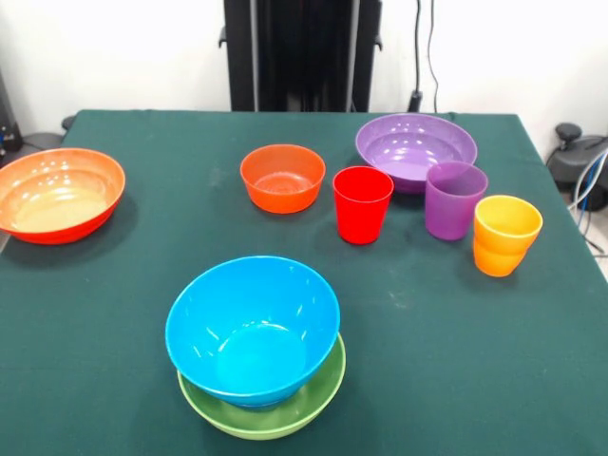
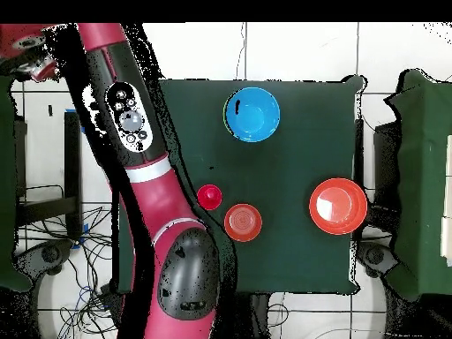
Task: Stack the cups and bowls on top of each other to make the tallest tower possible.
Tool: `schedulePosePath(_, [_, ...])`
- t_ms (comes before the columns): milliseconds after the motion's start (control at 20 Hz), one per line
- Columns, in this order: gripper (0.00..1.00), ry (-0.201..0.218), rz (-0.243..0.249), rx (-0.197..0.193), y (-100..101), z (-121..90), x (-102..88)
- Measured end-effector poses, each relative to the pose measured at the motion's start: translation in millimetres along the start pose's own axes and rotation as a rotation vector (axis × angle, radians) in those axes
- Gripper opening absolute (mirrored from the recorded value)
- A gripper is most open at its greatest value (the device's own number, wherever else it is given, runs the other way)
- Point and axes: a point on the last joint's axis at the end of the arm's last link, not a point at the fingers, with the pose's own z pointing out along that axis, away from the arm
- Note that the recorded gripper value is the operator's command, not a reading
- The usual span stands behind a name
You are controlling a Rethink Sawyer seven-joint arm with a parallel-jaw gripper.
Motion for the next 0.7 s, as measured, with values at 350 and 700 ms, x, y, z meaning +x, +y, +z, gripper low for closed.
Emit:
schedulePosePath(350, [1.00, -0.042, -0.004, -0.022, -6.2, 36.7, 39.8])
schedulePosePath(700, [1.00, -0.085, -0.020, -0.035, -19.2, 81.6, 51.7])
